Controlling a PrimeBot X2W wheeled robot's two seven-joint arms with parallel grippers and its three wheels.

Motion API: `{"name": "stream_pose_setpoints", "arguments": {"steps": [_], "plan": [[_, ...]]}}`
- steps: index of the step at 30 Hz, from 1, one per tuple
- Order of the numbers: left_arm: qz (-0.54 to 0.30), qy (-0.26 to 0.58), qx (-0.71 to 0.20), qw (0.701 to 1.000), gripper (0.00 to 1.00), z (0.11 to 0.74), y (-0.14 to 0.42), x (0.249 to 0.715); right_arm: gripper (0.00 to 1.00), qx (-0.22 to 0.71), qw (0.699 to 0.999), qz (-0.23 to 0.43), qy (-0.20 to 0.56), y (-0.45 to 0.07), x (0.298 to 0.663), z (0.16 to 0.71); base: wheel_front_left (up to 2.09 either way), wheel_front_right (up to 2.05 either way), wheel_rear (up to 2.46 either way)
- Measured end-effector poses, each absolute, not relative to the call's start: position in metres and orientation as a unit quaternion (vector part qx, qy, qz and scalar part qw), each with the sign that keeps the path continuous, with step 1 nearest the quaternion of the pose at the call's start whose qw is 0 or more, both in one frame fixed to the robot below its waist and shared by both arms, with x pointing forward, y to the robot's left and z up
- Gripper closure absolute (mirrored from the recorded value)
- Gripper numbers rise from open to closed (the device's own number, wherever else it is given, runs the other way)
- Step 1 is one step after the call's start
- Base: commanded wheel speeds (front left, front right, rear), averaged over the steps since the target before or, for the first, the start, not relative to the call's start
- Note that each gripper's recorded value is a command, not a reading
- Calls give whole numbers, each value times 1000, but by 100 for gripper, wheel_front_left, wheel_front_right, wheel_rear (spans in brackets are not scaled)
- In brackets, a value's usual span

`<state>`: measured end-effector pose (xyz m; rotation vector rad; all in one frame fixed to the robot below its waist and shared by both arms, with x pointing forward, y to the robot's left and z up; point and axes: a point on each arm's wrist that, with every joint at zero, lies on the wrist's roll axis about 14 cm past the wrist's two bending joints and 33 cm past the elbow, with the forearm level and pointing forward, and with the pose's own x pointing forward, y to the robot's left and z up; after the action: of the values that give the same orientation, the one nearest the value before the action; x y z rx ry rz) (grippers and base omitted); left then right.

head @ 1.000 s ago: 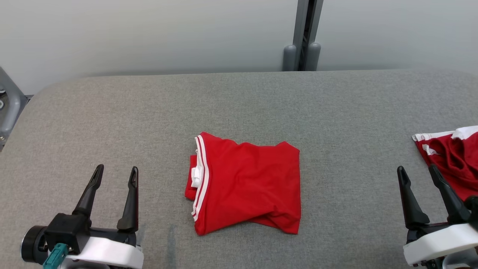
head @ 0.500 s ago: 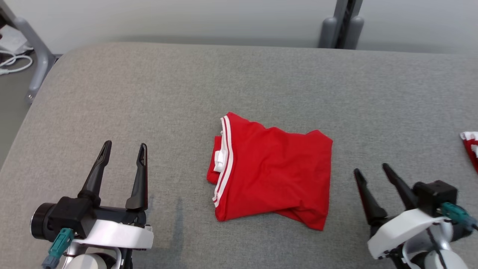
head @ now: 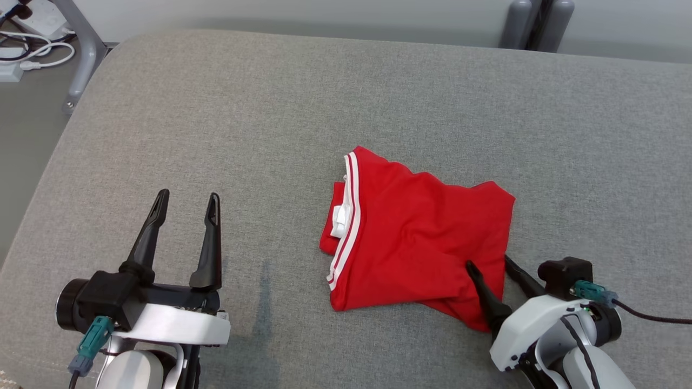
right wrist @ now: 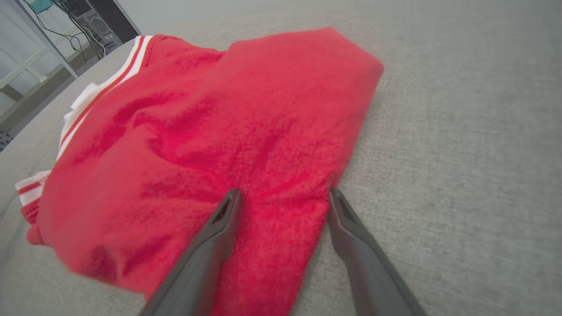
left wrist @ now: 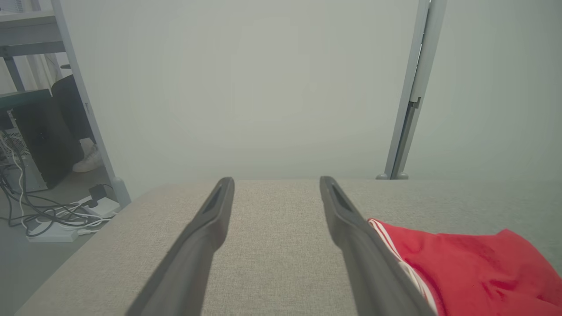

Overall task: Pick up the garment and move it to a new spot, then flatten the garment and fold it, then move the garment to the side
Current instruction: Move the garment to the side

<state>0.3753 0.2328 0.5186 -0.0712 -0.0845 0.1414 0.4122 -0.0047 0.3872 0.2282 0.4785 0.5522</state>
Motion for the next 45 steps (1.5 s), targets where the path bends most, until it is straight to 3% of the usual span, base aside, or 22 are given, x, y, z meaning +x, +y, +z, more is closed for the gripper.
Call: {"name": "stream_pose_setpoints", "arguments": {"steps": [1,2,13,30,38,45], "plan": [[71,-41,-36,996,0,517,233,375,89,112,927,271,236,-3,413,386,0,0,0],[71,-42,-36,996,0,517,233,376,100,111,927,270,236,-3,415,385,0,0,0],[53,-53,-32,997,0,521,227,389,100,82,934,267,223,-24,419,388,0,0,0],[-71,-57,-55,994,0,522,145,435,100,-64,966,146,206,-181,404,408,0,0,0],[-119,-49,-63,990,0,514,116,460,100,-142,970,126,152,-223,445,451,0,0,0],[-155,-44,-72,984,0,503,92,476,100,-191,971,49,137,-298,468,480,0,0,0]]}}
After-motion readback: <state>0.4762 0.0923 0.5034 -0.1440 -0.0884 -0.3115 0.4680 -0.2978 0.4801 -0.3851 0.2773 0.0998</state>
